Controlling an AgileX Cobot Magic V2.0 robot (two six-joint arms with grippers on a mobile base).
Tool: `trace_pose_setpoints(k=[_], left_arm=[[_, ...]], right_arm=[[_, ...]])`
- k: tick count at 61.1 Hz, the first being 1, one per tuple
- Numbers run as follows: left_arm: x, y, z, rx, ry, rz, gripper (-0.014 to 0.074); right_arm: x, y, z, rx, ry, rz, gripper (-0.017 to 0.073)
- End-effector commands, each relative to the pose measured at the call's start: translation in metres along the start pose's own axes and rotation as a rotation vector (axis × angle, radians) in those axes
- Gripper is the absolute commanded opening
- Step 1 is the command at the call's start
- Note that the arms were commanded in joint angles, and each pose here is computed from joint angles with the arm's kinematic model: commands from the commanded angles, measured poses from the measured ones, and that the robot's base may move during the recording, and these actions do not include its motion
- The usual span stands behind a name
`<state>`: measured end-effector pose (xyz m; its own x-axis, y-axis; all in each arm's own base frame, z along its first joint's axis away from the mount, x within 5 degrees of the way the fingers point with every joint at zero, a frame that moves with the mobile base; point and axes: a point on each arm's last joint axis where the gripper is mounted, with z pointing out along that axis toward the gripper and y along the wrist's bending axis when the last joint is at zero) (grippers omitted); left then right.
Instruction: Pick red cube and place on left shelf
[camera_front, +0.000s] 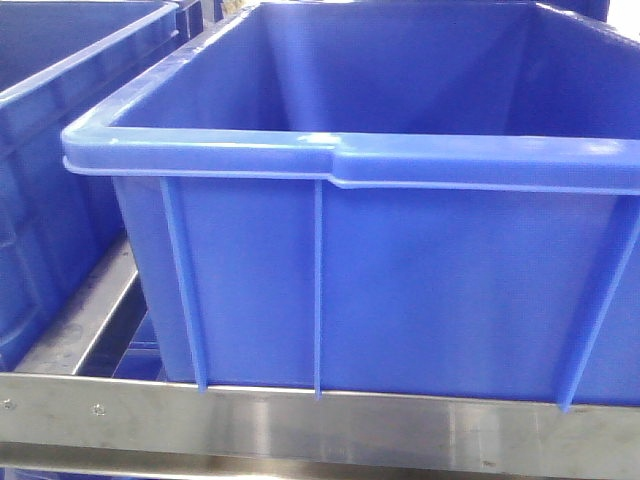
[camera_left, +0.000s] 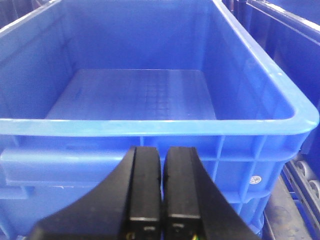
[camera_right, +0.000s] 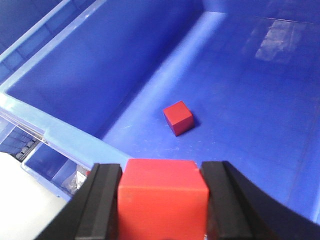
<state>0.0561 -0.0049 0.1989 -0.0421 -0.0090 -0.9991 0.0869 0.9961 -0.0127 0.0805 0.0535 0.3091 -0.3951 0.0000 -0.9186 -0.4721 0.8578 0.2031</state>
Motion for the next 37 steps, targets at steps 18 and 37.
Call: trace_pose_setpoints(k=[18, 37], left_arm=[[-0.0009, -0.0004, -0.0003, 0.008, -0.079, -0.006, 0.0101], [-0.0009, -0.0004, -0.0003, 0.008, -0.079, -0.006, 0.0101]], right_arm=[[-0.0162, 0.0044, -0.0035, -0.032, -0.109, -0.019, 0.0193], [-0.0170, 0.0047, -0.0036, -0.036, -0.118, -0.019, 0.0193]])
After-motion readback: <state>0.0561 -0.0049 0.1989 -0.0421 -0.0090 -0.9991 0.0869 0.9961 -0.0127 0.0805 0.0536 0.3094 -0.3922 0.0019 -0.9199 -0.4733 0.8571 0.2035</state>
